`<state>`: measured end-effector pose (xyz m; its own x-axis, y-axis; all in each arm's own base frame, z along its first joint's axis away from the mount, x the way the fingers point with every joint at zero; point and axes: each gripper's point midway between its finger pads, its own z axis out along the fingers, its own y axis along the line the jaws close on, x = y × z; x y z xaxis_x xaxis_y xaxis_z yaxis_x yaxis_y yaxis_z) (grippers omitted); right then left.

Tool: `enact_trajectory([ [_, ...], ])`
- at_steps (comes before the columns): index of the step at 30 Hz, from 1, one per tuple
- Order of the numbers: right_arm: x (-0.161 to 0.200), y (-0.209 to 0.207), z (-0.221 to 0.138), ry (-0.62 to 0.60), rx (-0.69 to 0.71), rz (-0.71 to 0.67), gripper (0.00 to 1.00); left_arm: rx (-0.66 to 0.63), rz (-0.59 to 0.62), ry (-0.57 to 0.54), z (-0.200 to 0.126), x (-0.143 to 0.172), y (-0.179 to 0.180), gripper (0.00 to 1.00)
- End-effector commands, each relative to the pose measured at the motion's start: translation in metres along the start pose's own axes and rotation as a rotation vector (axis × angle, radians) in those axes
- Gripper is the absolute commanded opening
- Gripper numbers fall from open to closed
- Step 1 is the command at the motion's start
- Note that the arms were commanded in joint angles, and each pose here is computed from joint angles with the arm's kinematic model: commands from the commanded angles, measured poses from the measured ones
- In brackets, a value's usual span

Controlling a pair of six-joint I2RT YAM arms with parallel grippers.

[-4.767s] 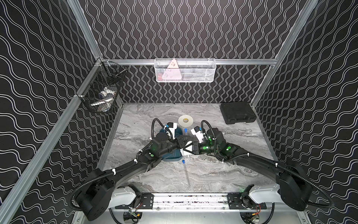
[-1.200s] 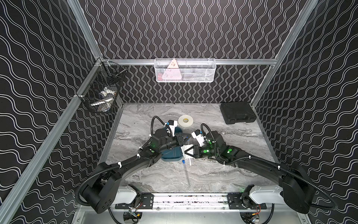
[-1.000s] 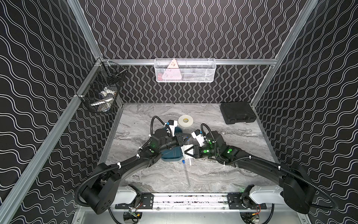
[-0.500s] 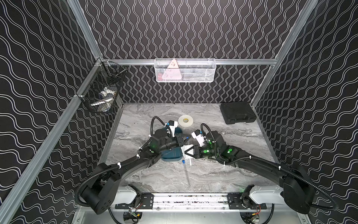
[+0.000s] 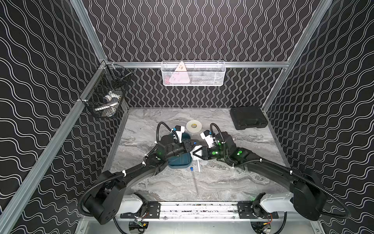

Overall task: Wipe the exteriors of test tubes
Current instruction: Wipe the dirt from the test tube.

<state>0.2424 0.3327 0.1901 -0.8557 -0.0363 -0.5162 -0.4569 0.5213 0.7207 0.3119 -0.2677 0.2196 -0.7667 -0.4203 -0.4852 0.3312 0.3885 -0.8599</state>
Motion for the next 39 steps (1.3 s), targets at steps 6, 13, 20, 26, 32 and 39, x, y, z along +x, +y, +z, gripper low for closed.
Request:
enact_trajectory([
  [6,0.046,-0.001,0.009,0.055,-0.055,0.058,0.20,-0.011,-0.004,-0.028,-0.001,-0.006,0.000,0.13],
  [13,0.067,-0.006,0.006,0.050,-0.047,0.087,0.18,0.001,-0.016,-0.028,0.004,-0.007,0.002,0.13],
  [20,0.022,0.001,0.007,-0.004,-0.072,0.034,0.17,-0.003,-0.020,-0.026,0.001,-0.005,0.002,0.13],
  [26,-0.011,0.004,0.005,-0.028,-0.091,-0.002,0.18,0.007,-0.026,-0.033,-0.001,-0.006,-0.001,0.14],
  [32,0.022,-0.003,0.007,0.018,-0.081,0.037,0.17,0.007,-0.033,-0.042,0.000,-0.008,0.001,0.14],
  [39,0.067,-0.004,0.008,0.034,-0.091,0.107,0.17,0.006,-0.033,-0.047,0.000,-0.015,0.003,0.14],
])
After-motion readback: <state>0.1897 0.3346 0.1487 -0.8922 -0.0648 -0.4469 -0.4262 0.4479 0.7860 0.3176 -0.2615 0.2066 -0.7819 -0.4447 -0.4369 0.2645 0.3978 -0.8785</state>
